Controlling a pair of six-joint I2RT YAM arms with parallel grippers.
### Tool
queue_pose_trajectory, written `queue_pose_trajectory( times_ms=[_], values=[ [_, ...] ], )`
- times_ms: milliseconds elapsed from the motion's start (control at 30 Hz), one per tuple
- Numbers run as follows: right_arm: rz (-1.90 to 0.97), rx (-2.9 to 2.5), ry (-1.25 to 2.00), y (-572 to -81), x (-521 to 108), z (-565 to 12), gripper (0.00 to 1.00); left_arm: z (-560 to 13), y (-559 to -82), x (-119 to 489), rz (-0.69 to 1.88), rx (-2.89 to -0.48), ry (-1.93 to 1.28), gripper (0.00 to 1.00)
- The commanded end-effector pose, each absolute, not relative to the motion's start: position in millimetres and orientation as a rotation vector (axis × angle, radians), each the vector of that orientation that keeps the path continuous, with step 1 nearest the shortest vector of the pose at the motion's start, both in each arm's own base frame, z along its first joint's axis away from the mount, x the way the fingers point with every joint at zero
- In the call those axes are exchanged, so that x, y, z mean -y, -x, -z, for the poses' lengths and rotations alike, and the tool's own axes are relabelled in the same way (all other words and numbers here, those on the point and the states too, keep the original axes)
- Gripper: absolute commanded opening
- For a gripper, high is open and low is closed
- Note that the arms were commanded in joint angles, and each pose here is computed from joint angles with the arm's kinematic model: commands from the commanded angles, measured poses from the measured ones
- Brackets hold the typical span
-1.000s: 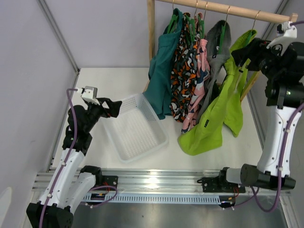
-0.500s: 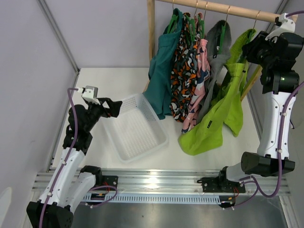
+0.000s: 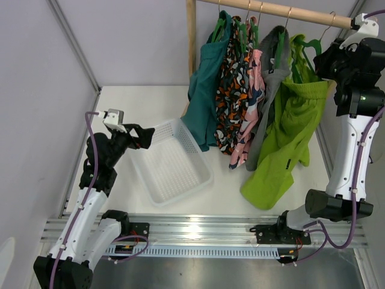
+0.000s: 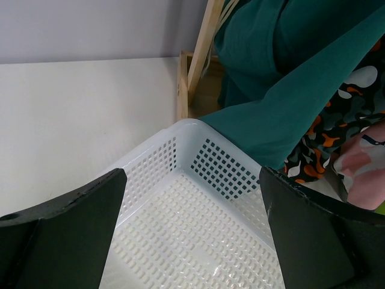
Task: Remove the shorts from the hanger
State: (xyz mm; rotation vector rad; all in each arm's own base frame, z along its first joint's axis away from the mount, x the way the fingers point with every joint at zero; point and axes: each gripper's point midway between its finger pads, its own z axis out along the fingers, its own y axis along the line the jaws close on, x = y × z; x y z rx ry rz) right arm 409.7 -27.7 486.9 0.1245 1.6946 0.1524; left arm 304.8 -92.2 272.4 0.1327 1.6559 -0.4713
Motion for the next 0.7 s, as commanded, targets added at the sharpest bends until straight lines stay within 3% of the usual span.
queue_pose_trajectory(
  times_ms=[0, 300, 533, 667],
  values=[
    [-0.141, -1.519, -0.028, -393, 23, -551, 0.0, -309, -302, 96, 0.488, -1.547, -0.168, 0.99],
    [-0.1, -1.39, 0.091, -350, 18, -600, 0.0, -315, -296, 105, 0.535, -1.511, -0.22, 0.99],
    [-0.048, -1.471, 0.176, -331, 15, -568, 0.0, -324, -288, 116, 0.609, -1.483, -0.253, 0.99],
    [0.033, -1.58, 0.22, -308, 23, -519, 0.0, -326, -288, 121, 0.669, -1.498, -0.229, 0.99]
  ],
)
